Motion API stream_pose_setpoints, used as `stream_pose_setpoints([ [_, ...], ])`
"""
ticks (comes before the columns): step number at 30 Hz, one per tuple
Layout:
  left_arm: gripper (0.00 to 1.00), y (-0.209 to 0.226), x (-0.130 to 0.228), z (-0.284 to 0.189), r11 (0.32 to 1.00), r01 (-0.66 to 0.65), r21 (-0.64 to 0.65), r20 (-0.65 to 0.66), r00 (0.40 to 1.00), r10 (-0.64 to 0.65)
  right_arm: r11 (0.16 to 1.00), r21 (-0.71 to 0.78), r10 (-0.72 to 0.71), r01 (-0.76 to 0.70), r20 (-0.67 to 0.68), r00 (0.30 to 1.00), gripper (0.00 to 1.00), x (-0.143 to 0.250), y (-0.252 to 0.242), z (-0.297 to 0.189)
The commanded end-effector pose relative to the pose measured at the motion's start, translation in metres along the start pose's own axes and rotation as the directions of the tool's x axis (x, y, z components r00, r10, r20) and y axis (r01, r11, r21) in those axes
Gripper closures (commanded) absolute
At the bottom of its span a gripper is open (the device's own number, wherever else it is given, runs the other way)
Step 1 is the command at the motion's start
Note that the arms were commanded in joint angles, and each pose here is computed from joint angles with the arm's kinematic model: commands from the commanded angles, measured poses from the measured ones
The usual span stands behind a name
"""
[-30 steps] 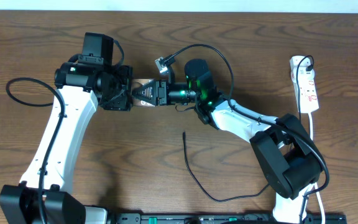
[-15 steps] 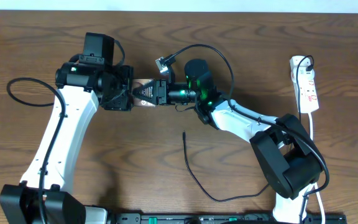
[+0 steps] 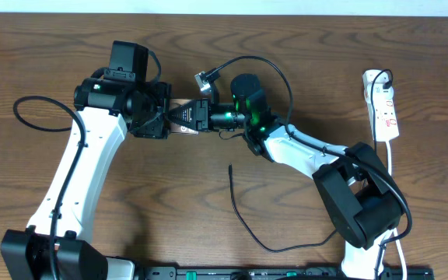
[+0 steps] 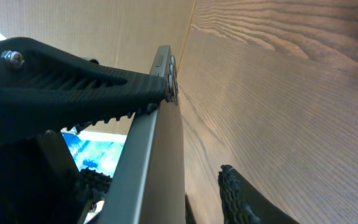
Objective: Plug charger to phone and switch on socket
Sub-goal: 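Grasp the phone's edge with the right gripper beside the left gripper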
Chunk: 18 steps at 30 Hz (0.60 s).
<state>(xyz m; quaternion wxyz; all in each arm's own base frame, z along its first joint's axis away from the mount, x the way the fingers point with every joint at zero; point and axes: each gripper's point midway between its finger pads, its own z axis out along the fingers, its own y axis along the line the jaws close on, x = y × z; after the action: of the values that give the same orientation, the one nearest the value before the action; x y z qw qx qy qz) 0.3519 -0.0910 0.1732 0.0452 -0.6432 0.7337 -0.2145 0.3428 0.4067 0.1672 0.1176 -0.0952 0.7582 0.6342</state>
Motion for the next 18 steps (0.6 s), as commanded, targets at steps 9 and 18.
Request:
stream_pose_setpoints([
  [9,0.93,-0.0005,0.0003,0.0023,1.000,0.001,-0.003,0.005,1.000,-0.001,1.000,-0.014,-0.015,0.015,-0.002,1.000,0.80,-0.0010,0.0085,0.0039],
  [18,0.93,-0.0005,0.0001,0.0025,1.000,0.001,-0.003,0.006,1.000,-0.001,1.000,-0.014,-0.015,0.015,-0.002,1.000,0.87,-0.0010,0.0085,0.0039],
])
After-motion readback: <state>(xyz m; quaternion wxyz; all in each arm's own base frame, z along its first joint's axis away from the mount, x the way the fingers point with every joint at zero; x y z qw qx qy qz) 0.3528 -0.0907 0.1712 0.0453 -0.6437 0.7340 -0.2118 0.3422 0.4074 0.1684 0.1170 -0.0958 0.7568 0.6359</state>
